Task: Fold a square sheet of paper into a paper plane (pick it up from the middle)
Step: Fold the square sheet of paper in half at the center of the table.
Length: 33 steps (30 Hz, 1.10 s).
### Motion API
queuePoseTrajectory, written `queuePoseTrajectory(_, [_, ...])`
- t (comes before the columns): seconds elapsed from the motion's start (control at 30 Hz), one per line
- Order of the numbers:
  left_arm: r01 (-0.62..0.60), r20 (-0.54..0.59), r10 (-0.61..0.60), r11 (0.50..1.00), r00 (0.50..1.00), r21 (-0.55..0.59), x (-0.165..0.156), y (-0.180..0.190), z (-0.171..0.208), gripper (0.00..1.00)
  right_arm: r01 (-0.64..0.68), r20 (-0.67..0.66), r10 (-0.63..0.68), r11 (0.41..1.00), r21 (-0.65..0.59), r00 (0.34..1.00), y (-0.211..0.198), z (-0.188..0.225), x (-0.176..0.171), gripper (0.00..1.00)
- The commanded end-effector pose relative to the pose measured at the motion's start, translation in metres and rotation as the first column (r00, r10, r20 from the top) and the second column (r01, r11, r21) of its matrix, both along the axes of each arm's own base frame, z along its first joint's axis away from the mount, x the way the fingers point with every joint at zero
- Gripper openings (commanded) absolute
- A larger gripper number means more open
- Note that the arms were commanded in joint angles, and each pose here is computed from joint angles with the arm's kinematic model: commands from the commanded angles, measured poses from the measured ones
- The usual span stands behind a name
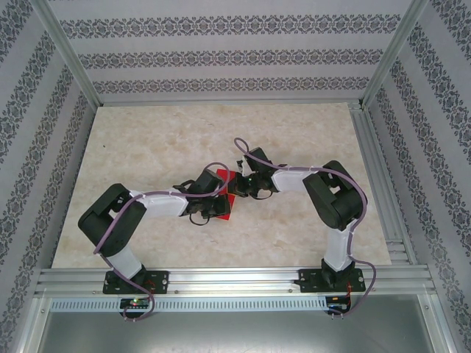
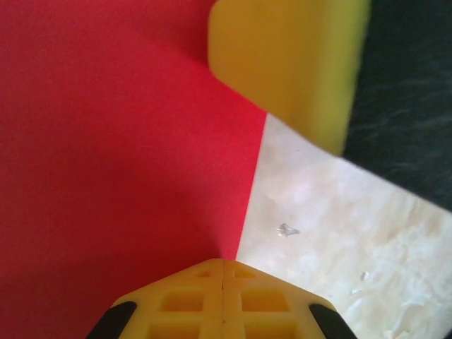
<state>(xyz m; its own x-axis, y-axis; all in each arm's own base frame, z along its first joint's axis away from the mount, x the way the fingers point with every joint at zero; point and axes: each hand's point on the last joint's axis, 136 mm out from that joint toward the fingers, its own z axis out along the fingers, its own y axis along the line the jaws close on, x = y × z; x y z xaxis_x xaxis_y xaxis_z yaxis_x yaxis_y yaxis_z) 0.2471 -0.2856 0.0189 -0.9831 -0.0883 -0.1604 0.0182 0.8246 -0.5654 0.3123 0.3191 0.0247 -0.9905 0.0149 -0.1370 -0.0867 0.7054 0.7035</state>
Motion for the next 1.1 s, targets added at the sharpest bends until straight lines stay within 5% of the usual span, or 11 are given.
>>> queuePoseTrajectory(0.0, [-0.011, -0.005, 0.011, 0.999, 1.0, 0.03, -0.002, 0.004, -0.01, 0.06, -0.023, -0.001, 0.023, 1.0, -0.009, 1.0, 0.001, -0.006, 0.0, 0.07])
queuePoseTrajectory(0.47, [0.035, -0.093, -0.021, 0.987, 0.995, 0.156, -0.023, 0.026, -0.035, 0.06, 0.021, -0.001, -0.021, 0.998, -0.062, 1.0, -0.019, -0.02, 0.022, 0.08])
queuePoseTrajectory(1.07, [0.065, -0.119, -0.047, 0.986, 0.992, 0.153, -0.032, 0.025, -0.041, 0.05, 0.12, 0.053, -0.114, 0.985, -0.123, 0.992, -0.054, -0.023, 0.083, 0.08])
